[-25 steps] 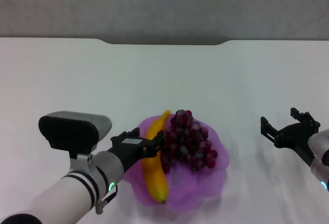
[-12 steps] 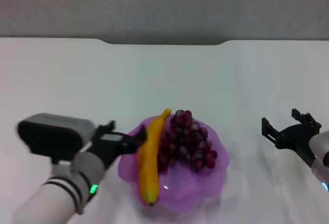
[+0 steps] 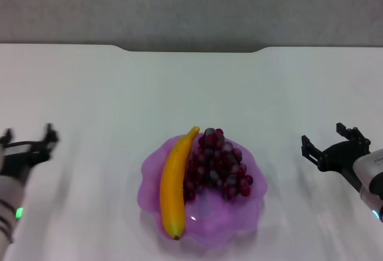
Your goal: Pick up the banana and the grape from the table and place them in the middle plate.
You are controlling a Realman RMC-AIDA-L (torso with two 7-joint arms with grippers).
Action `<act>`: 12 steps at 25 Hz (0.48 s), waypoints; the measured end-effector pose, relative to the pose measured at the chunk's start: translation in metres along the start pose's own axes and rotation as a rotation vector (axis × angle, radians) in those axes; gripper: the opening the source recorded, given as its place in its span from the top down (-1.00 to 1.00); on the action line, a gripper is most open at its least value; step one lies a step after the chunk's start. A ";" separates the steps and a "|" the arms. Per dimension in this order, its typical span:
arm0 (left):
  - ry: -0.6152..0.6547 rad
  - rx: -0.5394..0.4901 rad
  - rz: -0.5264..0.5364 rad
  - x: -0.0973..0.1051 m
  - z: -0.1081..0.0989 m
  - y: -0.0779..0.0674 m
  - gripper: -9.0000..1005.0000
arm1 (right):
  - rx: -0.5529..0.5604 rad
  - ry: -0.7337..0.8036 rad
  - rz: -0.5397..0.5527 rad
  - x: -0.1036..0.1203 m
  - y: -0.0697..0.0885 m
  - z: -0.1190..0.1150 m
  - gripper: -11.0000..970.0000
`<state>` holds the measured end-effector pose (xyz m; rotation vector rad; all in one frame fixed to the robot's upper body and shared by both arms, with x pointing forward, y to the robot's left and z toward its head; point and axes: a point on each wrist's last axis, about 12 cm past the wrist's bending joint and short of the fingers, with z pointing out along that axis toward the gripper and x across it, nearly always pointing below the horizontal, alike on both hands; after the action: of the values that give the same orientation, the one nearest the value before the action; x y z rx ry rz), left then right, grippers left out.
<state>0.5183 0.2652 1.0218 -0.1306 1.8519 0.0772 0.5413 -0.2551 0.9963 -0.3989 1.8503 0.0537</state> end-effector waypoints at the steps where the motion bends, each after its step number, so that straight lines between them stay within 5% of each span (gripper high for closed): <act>1: -0.026 -0.021 -0.005 0.003 -0.001 0.008 -0.65 | -0.001 -0.006 -0.003 -0.001 0.000 0.000 -0.77; 5: -0.148 -0.028 -0.080 0.019 -0.011 0.041 -0.64 | -0.004 -0.034 -0.006 -0.005 0.002 0.001 -0.77; 12: -0.179 0.062 -0.125 0.034 -0.020 0.066 -0.63 | -0.044 -0.072 -0.054 -0.006 0.009 -0.002 -0.77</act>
<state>0.4810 0.3267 0.9941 -0.1906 1.6622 -0.0539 0.5380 -0.2460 1.0010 -0.4716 1.7687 0.0714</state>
